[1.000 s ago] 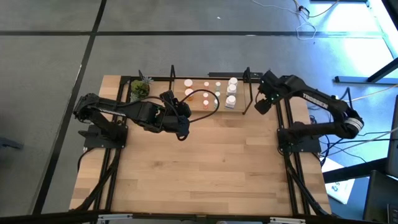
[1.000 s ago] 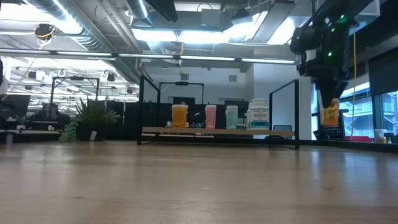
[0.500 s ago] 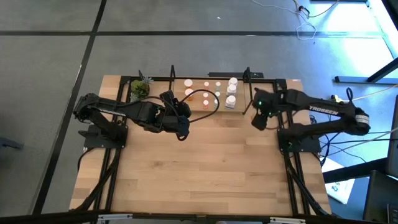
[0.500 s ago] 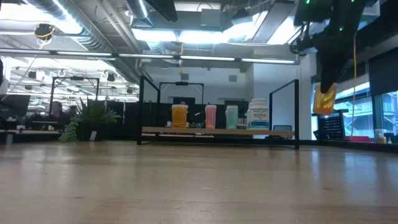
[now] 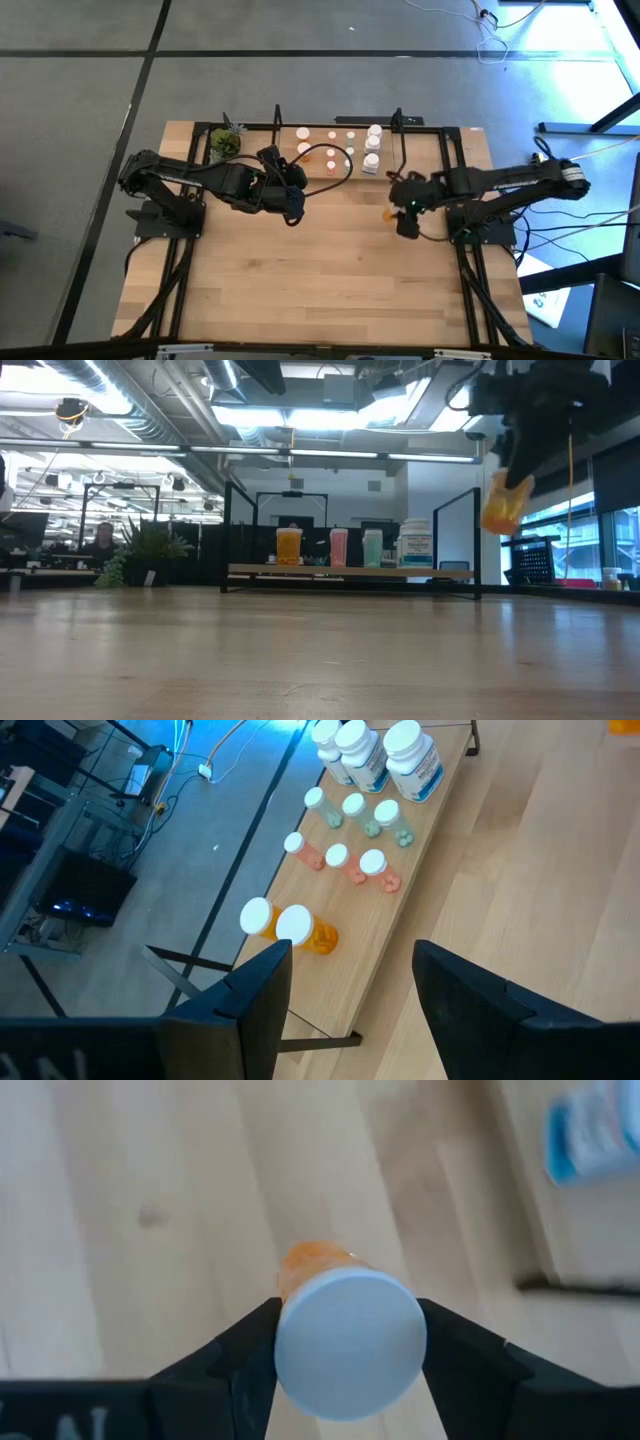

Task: Pick and place medicine bottles onto shelf by color
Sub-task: Put the orange pill bottle on the shelf aligned with the orange pill bottles

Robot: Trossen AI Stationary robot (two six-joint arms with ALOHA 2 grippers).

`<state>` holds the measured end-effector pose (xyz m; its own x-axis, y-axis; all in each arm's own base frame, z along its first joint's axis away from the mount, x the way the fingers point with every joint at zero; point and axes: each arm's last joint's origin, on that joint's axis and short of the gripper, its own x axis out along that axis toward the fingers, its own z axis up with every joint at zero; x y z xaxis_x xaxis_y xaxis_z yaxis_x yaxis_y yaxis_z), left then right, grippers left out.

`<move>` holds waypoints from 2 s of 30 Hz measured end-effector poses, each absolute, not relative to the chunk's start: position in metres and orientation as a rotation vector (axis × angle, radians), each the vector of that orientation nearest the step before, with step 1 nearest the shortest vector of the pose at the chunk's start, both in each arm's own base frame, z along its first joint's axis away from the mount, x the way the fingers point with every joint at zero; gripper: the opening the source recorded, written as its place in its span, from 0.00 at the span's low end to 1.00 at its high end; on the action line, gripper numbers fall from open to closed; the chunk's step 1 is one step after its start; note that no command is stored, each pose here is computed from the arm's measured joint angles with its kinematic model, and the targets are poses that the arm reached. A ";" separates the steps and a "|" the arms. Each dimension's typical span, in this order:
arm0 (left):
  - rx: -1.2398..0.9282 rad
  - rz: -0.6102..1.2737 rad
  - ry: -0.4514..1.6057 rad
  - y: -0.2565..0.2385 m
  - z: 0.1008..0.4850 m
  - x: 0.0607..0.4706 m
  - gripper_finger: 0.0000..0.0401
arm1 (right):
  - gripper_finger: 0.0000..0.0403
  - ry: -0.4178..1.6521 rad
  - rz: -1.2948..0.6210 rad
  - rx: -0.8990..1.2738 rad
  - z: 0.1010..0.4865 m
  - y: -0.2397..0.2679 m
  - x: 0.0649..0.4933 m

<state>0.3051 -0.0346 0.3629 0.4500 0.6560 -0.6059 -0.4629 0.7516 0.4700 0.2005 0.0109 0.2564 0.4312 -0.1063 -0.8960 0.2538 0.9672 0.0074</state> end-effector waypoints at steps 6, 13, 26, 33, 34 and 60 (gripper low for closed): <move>0.251 0.701 0.857 -0.035 0.363 0.305 0.50 | 0.53 1.061 -0.121 0.056 0.243 0.028 0.231; 0.251 0.701 0.857 -0.035 0.363 0.305 0.50 | 0.53 1.072 -0.059 -0.002 0.224 0.046 0.261; 0.248 0.700 0.853 -0.035 0.363 0.305 0.50 | 0.53 1.177 -0.078 -0.050 0.194 0.056 0.290; 0.232 0.700 0.825 -0.035 0.365 0.308 0.50 | 0.53 1.211 -0.082 -0.056 0.185 0.057 0.292; 0.232 0.700 0.825 -0.035 0.365 0.308 0.50 | 0.53 1.219 -0.083 -0.057 0.185 0.057 0.292; 0.184 0.620 0.859 -0.037 0.363 0.308 0.50 | 0.70 1.256 -0.063 -0.080 0.193 0.056 0.289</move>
